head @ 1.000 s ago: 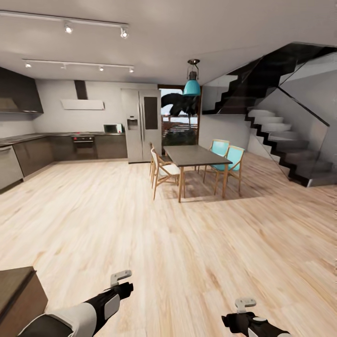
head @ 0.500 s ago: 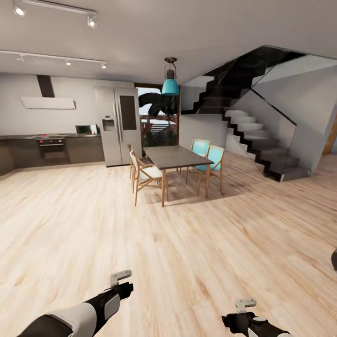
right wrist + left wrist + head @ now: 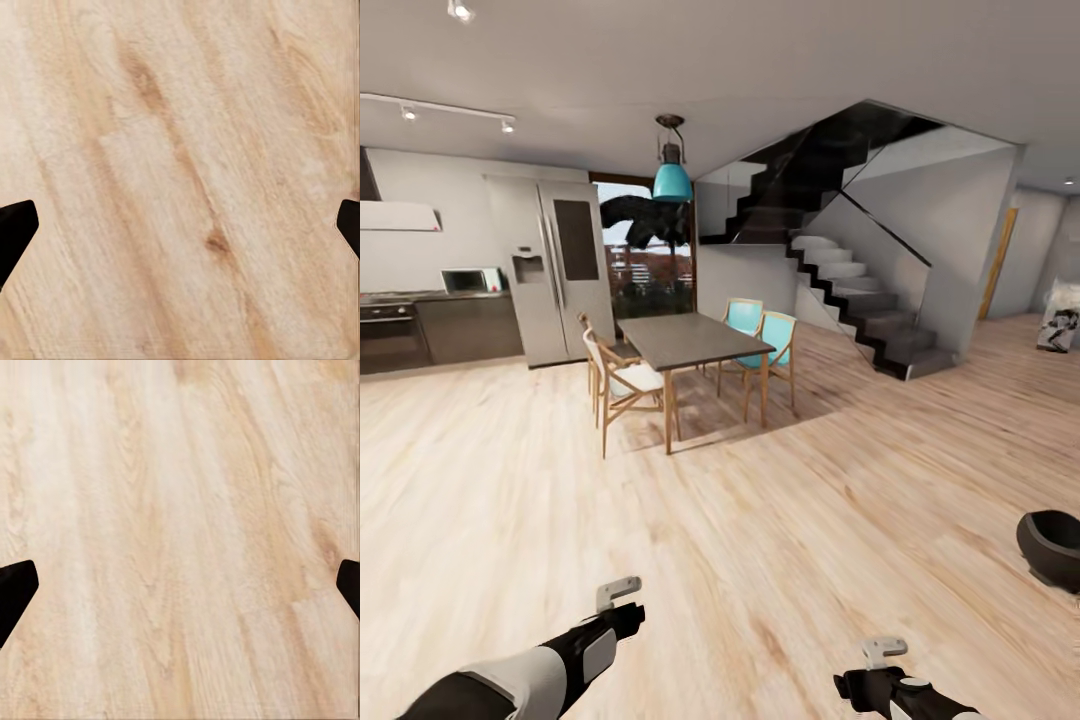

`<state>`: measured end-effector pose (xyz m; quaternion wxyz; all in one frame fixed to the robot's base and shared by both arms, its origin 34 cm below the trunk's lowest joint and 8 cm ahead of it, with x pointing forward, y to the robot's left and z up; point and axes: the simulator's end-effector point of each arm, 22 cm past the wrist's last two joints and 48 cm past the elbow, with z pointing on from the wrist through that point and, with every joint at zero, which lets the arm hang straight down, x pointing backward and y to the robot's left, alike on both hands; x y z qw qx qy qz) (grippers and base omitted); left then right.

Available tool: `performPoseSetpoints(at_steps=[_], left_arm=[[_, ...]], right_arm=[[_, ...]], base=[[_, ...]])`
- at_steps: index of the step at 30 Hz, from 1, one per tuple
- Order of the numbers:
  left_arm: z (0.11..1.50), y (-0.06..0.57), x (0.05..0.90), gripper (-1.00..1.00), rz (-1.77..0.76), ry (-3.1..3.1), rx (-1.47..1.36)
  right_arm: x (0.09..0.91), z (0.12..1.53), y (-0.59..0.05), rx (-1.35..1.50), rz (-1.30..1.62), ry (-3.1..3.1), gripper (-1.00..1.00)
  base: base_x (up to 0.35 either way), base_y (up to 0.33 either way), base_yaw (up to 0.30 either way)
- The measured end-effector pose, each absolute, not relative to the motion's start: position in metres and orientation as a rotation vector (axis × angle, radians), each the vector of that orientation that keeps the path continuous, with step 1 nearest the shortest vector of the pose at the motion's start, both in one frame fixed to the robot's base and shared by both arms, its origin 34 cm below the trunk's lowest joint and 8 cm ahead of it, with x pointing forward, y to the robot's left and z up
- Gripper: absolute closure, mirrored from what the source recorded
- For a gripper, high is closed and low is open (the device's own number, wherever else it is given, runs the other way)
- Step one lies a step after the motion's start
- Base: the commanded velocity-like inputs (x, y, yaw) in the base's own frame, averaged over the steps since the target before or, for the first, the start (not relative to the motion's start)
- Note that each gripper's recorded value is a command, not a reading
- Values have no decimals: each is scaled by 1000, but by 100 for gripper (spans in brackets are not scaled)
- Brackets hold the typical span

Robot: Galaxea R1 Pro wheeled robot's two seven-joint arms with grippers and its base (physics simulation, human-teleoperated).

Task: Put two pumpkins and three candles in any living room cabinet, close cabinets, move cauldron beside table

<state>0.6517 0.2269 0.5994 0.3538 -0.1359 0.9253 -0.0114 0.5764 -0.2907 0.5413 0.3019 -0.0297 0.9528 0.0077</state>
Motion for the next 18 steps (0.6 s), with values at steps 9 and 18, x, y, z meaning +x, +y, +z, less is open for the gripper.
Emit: performPoseSetpoints(at_steps=[9,18], left_arm=[[599,227,652,-100,-29,2393,-351],[599,227,651,-100,-29,2393,-352]], right_arm=[[577,542,-291,-79,21,2523,-100],[577,542,-290,-79,22,2522,-100]], base=[[336,89,-296],[336,89,-296]])
